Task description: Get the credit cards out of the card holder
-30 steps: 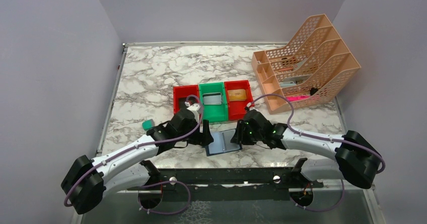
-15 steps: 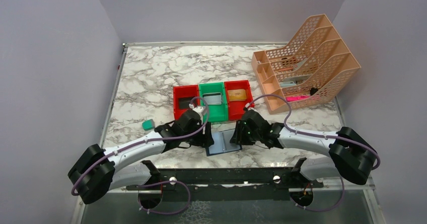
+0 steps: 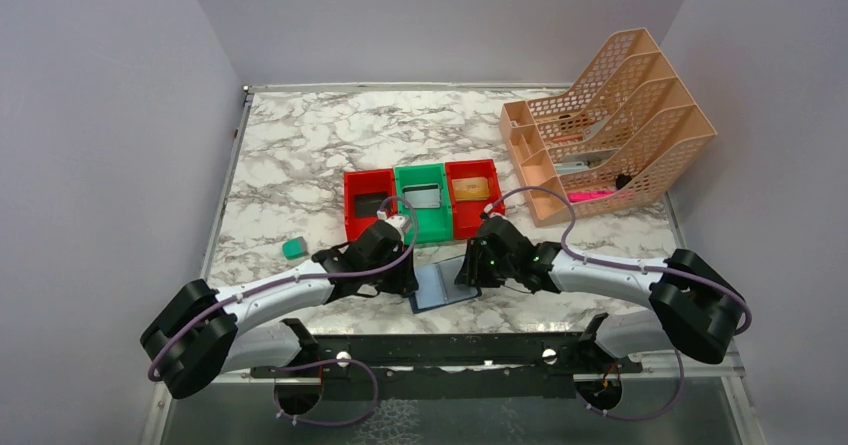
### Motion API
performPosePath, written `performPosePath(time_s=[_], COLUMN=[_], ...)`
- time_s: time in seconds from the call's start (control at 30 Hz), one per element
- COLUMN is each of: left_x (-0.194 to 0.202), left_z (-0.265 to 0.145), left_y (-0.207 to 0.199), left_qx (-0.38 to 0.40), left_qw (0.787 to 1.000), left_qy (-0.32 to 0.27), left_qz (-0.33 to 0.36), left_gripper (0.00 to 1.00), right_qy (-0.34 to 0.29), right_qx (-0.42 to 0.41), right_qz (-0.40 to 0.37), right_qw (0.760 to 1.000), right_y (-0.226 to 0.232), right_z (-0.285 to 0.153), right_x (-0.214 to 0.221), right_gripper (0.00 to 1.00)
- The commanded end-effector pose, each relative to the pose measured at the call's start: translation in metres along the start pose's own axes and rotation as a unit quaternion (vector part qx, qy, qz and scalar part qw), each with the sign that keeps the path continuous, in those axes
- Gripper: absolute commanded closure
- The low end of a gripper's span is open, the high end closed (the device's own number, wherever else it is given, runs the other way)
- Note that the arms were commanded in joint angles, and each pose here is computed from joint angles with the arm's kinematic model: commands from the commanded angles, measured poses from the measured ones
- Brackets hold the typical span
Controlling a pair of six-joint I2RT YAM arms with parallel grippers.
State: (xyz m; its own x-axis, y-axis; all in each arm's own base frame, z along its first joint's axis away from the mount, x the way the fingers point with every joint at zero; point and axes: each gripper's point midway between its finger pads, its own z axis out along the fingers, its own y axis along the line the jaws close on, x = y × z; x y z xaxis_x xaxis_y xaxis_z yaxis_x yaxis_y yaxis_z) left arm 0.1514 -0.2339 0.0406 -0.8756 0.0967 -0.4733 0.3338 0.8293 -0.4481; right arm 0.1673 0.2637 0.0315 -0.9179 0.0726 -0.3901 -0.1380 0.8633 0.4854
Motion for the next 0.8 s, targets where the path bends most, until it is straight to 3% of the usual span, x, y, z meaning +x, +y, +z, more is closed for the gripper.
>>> performPosePath(time_s=[0.0,0.43,0.77], left_x=[0.003,0.004,-0.004], left_z=[0.004,0.005,-0.001], left_y=[0.004,0.006,0.003], left_qx=[-0.008,-0.014,-0.01], left_qw=[1.0,1.0,1.0], left_qy=[0.0,-0.001,-0.022], left_qz=[0.001,0.002,0.001], left_gripper=[0.6,0.62,0.64], right_qy=[0.007,0.02,0.049], right_qx=[-0.054,-0.104,-0.187], right_qz=[-0.007,-0.025,-0.053], right_qw=[0.998,0.994,0.98], right_y=[0.023,0.046,0.079], right_z=[-0.001,-0.004,-0.011], right_x=[-0.001,-0.002,0.002], right_gripper=[0.61,0.62,0.62])
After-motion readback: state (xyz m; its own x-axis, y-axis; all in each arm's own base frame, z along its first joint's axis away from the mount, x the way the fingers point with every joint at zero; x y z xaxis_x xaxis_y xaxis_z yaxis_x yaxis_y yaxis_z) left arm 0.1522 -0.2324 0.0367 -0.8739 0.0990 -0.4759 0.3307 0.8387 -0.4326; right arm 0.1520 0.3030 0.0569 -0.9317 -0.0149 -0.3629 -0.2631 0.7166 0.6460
